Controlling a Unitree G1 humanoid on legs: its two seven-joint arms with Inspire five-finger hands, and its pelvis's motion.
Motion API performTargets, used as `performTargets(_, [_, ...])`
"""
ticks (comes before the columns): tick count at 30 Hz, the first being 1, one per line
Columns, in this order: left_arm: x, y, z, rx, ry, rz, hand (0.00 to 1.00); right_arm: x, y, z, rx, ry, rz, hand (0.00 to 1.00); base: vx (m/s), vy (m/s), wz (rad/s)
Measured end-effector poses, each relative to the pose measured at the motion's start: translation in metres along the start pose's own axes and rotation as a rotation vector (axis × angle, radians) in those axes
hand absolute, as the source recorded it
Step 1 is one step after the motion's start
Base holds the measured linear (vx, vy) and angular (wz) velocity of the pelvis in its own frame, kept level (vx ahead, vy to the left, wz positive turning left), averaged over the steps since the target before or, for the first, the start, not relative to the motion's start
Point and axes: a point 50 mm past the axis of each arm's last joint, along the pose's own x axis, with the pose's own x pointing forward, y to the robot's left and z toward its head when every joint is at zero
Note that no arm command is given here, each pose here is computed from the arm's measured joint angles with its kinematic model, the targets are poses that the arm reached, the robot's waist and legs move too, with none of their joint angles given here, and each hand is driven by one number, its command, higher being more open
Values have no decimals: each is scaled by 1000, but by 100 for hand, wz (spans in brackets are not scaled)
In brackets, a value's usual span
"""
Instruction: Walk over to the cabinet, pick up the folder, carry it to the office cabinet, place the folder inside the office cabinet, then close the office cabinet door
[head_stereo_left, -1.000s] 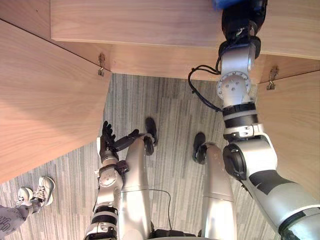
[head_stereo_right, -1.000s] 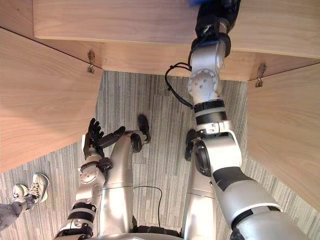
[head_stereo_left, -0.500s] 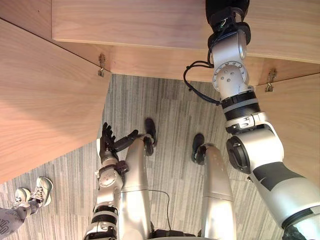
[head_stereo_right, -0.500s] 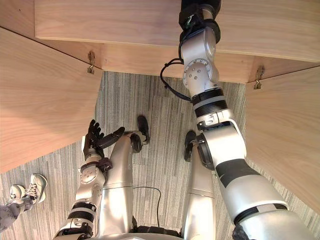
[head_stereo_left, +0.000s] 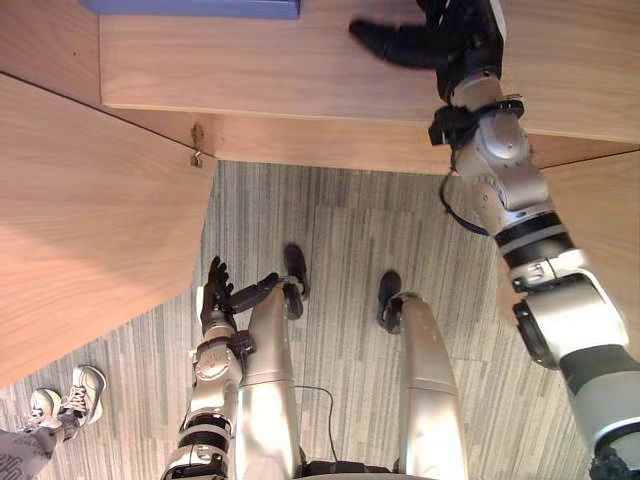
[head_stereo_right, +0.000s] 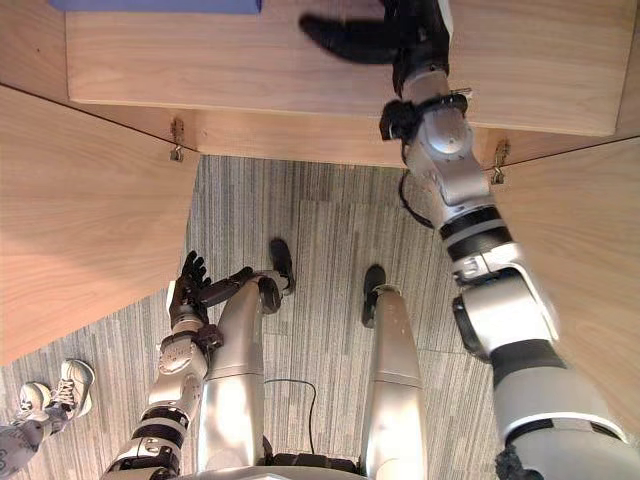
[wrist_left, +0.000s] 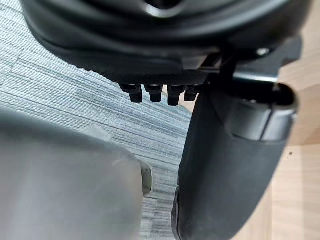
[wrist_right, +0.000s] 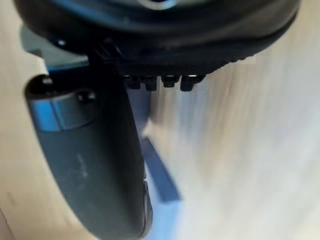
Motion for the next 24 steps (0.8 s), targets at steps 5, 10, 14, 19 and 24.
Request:
performTargets(5, [0, 3, -5, 51, 21, -21, 100, -5, -3, -10, -231, 42, 53, 0, 10, -3, 0])
performTargets(10, [0, 5, -6, 75, 26, -41, 100, -12, -9, -26, -149, 131, 72, 0, 10, 2, 3])
performTargets(14, [0, 5, -7, 78, 30, -47, 100, -22, -3, -39, -22, 167, 102, 0, -1, -8, 0])
performTargets(19, [0, 5, -7, 78, 32, -48, 100, -31, 8, -48, 148, 182, 112, 0, -8, -26, 0])
performTargets(24, [0, 5, -7, 76, 33, -44, 100, -27, 20, -47, 296, 169, 28, 0, -9, -30, 0])
